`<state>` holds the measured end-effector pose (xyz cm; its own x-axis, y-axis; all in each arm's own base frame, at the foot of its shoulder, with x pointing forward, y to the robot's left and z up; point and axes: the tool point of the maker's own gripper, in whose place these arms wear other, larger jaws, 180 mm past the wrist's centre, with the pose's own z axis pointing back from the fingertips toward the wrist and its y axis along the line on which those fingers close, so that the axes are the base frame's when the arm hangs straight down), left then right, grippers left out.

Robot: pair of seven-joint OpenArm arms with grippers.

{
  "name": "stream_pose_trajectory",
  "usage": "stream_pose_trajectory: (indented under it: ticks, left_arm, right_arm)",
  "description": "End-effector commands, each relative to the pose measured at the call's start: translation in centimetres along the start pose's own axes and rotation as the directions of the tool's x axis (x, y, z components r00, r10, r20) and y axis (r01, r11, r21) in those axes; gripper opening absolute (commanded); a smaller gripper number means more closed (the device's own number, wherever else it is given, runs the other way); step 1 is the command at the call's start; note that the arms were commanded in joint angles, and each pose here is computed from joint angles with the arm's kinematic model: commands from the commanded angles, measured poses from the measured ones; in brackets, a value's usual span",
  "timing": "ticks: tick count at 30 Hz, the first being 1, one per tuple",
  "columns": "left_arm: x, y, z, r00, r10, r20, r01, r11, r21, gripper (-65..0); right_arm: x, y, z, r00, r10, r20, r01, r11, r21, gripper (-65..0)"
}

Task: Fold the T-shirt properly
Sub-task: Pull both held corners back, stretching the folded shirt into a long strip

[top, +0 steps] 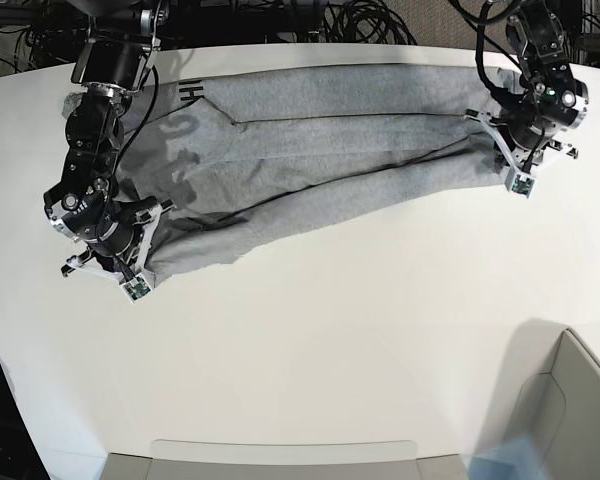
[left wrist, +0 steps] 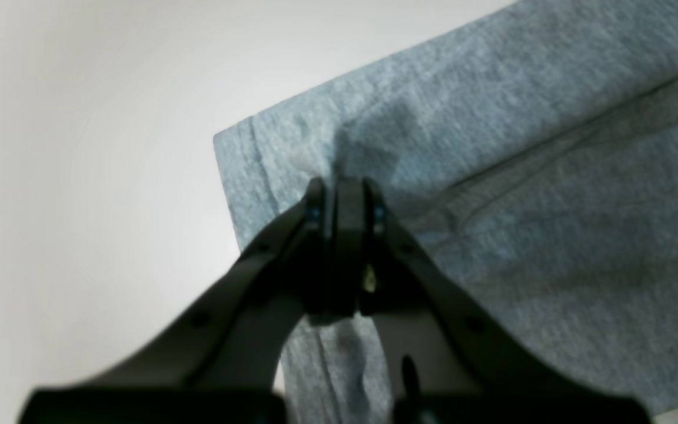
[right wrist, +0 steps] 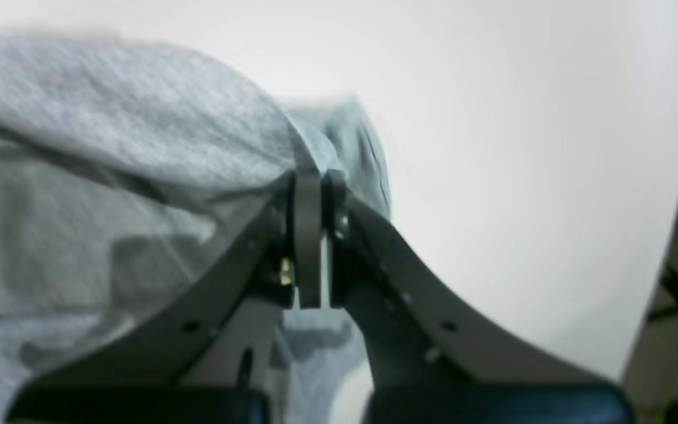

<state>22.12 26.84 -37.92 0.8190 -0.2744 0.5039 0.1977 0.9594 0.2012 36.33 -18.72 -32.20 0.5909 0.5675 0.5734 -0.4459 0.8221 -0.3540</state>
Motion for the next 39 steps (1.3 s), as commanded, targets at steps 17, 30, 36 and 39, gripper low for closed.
stream_pose_trajectory:
  ticks: [17,30,36,39]
  left_arm:
    - [1.3,1.0,1.0,0.999,-0.019,0.042,0.017,0.999,0.036,-65.0]
    - [1.2,1.0,1.1,0.999,-0.021,0.04,0.02,0.999,0.038,-65.0]
    - [0.0,0.7,1.1,1.0,-0.023,0.011,0.023,0.999,0.029,-65.0]
    - [0.0,0.7,1.1,1.0,-0.023,0.011,0.023,0.999,0.029,-65.0]
  right_arm:
    - [0.2,-4.9,7.2,0.989,0.102,-0.102,-0.123,0.966,-0.228,-65.0]
    - [-6.7,-2.8,8.2,0.943,0.152,-0.297,-0.207,0.965,-0.164,-65.0]
    - [-9.3,-1.2,8.3,0.921,0.164,-0.353,-0.216,0.97,-0.112,-65.0]
    - [-10.6,-1.0,8.6,0.904,0.185,-0.385,-0.238,0.967,-0.093,-65.0]
